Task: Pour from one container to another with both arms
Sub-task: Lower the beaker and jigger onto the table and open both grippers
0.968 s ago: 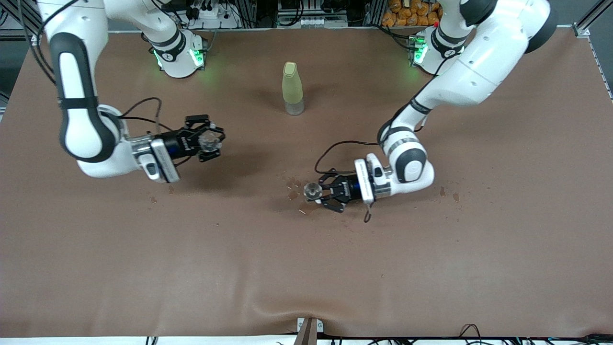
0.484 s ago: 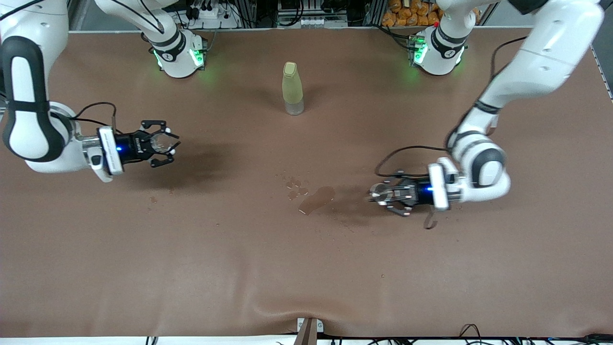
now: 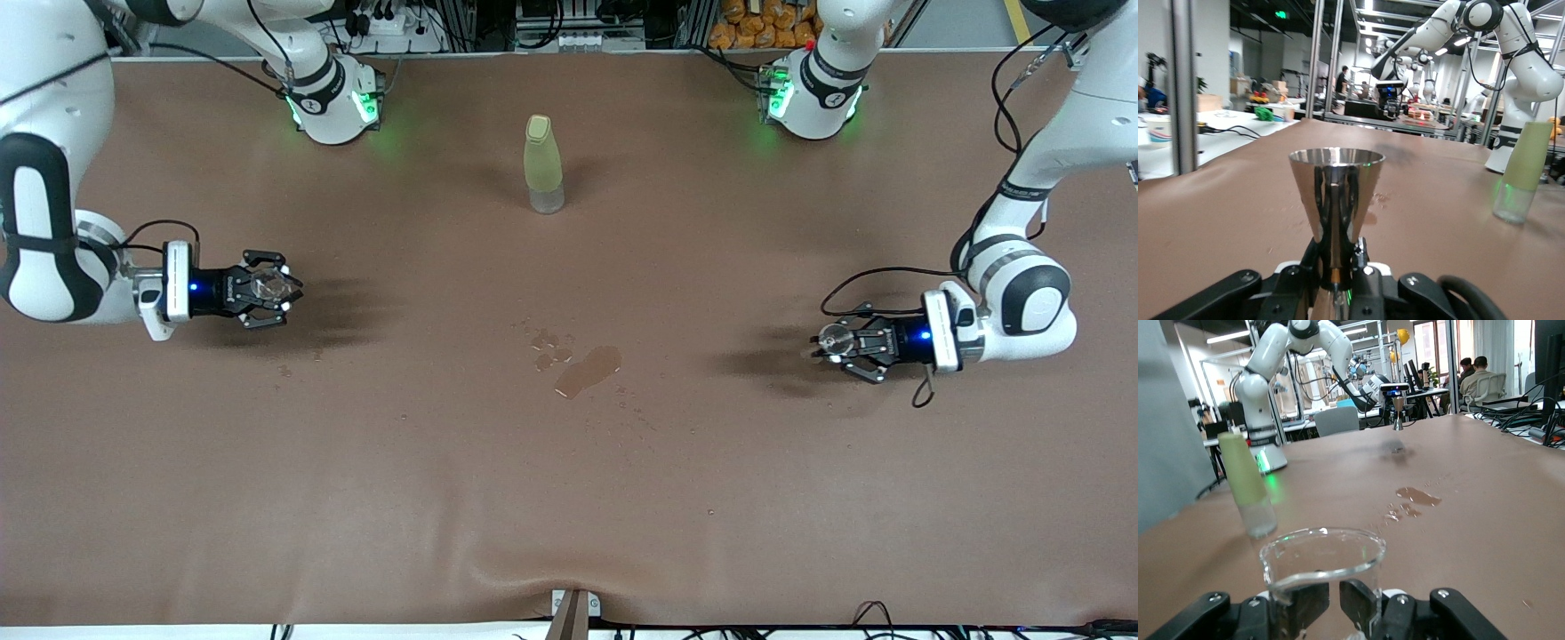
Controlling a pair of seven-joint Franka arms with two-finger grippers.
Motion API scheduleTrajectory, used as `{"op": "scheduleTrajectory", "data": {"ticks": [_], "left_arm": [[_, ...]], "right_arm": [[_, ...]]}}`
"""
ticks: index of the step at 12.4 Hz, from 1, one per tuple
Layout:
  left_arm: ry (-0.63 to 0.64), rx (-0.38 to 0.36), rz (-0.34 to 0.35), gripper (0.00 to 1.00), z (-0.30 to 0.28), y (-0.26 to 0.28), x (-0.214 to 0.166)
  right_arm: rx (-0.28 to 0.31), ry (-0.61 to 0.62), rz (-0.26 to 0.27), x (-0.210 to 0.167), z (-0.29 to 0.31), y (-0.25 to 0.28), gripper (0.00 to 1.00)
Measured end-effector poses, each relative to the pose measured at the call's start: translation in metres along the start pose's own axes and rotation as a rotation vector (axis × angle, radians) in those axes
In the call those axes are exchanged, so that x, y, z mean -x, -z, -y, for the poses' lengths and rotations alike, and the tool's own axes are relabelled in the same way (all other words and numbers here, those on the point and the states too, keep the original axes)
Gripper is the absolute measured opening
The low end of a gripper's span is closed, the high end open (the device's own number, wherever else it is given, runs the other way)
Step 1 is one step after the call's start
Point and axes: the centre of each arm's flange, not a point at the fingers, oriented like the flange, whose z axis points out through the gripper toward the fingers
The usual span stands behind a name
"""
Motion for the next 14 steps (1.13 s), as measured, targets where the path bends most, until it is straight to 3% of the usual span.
{"op": "scheduleTrajectory", "data": {"ticks": [3, 7, 14], "left_arm": [[0.010, -0.031, 0.004, 0.22, -0.010, 0.031, 0.045], [0.022, -0.079, 0.060, 0.22, -0.011, 0.073, 0.059], [0.023, -0.082, 0.057, 0.22, -0.005, 0.074, 0.070]], "right_arm": [[0.005, 0.098, 0.021, 0.035, -0.006, 0.012, 0.17], [0.015, 0.119, 0.027, 0.061, -0.016, 0.016, 0.17], [0.015, 0.113, -0.018, 0.099, -0.038, -0.019, 0.17]]}}
